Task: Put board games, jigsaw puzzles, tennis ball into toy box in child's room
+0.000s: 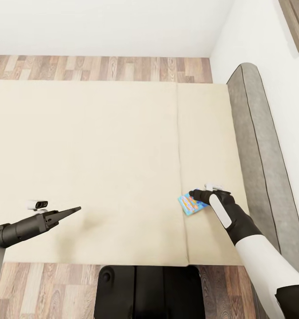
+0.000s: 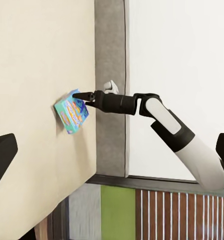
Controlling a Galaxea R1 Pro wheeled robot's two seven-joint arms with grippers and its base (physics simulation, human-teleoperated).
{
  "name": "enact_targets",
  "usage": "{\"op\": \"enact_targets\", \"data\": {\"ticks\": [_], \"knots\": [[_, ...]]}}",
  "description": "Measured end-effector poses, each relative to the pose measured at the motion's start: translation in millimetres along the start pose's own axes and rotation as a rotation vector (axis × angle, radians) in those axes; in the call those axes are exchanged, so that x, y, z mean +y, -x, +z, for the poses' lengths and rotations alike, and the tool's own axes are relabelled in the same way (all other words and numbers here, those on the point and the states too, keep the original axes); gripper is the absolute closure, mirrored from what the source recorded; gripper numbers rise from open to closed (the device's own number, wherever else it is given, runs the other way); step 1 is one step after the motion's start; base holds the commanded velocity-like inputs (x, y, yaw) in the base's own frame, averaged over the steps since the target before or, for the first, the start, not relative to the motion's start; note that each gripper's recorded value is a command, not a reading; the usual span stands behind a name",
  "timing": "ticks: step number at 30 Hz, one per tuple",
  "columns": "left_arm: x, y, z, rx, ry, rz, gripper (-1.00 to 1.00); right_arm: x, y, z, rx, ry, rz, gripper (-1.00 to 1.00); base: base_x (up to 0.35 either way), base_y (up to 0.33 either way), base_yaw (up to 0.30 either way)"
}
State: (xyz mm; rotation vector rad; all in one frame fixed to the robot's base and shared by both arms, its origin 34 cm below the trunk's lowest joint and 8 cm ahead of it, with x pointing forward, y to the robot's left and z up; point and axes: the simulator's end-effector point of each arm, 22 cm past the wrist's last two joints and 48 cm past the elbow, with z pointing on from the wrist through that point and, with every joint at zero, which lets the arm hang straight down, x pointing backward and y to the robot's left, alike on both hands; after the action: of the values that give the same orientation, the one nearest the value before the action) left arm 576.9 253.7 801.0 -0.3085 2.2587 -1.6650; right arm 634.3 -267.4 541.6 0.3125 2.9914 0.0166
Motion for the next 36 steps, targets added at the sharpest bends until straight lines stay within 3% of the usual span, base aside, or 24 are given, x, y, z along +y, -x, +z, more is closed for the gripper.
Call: {"op": "enact_targets", "data": {"ticks": [30, 36], "knots": [[-2, 1, -0.1, -0.001, -0.001, 0.005, -1.0, 7, -11, 1.7, 0.024, 0.042, 0.006, -1.0, 0.0, 0.0, 0.021], [-2, 1, -0.2, -0.001, -0.001, 0.005, -1.0, 9, -18, 1.0, 0.057, 0.054, -0.003, -1.0, 0.0, 0.0, 0.0]]}}
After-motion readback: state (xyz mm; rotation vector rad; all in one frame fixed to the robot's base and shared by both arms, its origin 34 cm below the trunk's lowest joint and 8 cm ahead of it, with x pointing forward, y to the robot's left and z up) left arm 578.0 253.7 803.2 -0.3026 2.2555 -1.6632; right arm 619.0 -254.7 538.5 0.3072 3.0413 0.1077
